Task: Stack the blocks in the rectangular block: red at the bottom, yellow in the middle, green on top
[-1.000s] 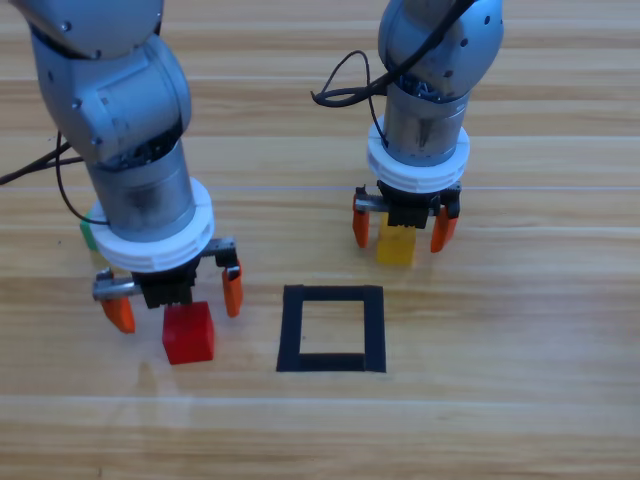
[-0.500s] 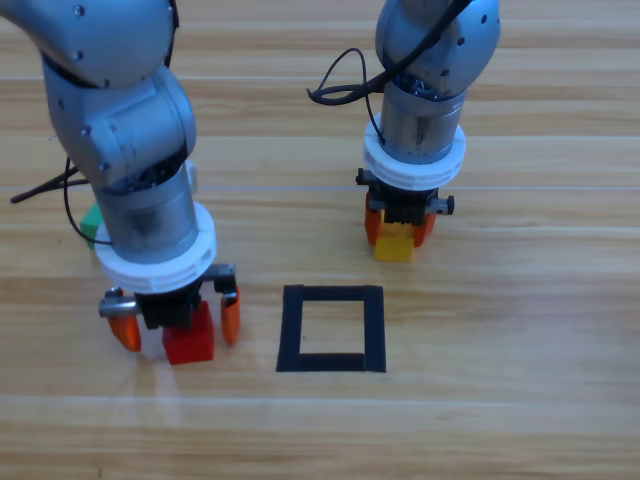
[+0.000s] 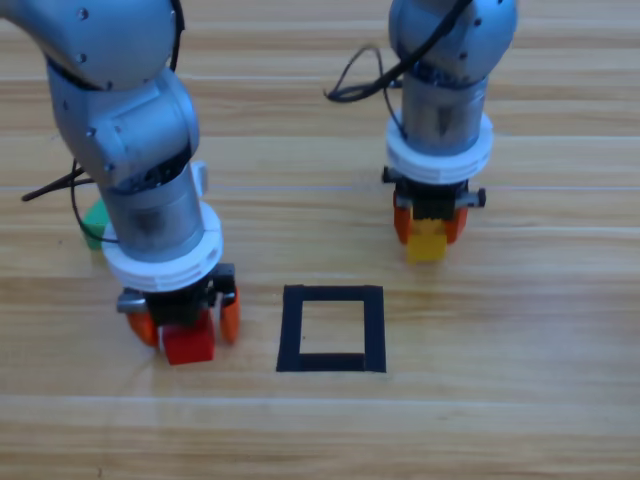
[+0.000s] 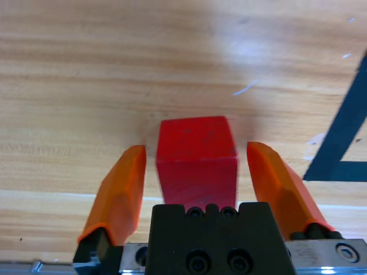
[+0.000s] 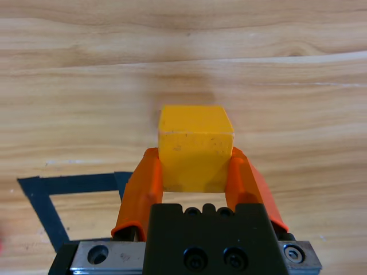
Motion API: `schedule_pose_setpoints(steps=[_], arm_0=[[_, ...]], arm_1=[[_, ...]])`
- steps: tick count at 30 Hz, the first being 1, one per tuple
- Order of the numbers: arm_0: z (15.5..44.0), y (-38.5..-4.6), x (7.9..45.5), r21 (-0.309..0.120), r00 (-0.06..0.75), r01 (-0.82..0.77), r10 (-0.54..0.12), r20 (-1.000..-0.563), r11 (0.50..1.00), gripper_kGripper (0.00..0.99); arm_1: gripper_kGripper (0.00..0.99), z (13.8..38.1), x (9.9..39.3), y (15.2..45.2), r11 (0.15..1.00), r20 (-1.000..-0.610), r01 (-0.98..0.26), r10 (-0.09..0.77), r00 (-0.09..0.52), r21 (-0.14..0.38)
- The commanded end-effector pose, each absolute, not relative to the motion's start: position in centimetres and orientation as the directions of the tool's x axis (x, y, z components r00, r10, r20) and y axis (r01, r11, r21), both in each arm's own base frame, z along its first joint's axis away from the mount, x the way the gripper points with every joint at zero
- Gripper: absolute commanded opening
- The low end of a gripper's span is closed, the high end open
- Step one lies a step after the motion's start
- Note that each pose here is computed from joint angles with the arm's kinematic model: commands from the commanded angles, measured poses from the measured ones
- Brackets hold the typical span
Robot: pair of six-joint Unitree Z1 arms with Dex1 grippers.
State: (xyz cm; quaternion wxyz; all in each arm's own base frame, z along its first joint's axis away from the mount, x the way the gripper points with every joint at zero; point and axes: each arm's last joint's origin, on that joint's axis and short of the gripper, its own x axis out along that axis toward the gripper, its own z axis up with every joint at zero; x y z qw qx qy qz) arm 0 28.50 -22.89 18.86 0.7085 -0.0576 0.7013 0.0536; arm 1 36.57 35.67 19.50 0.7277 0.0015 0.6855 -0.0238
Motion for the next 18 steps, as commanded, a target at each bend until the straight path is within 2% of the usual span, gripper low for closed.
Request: schedule_pose_setpoints(steps=[1, 6, 9, 11, 18], arm_0=[[17.3, -22.8, 29.1, 0.007, -0.014, -0.157, 0.005, -1.000, 0.988, 0.554], [18.1, -22.3, 28.5, 0.008, -0.002, -0.154, 0.007, -1.000, 0.988, 0.175], [18.6, -22.2, 28.4, 0.002, 0.006, -0.139, 0.003, -1.000, 0.990, 0.018], [18.9, -22.6, 29.0, -0.013, 0.023, -0.130, -0.010, -1.000, 0.991, 0.000], [21.1, -29.9, 28.1, -0.067, 0.061, -0.001, -0.067, -0.996, 0.998, 0.000]], arm_1=[[0.000, 24.9, 36.3, 33.3, 0.998, -0.993, 0.069, -0.005, 0.118, 0.003], [0.000, 24.8, 36.3, 33.2, 0.998, -0.994, 0.055, -0.007, 0.113, -0.001], [0.000, 25.0, 36.2, 33.2, 0.999, -0.994, 0.052, -0.006, 0.108, -0.001], [0.000, 25.1, 36.1, 33.1, 0.999, -0.994, 0.049, -0.004, 0.110, 0.001], [0.000, 25.4, 36.2, 32.9, 0.999, -0.994, 0.043, -0.004, 0.108, 0.000]])
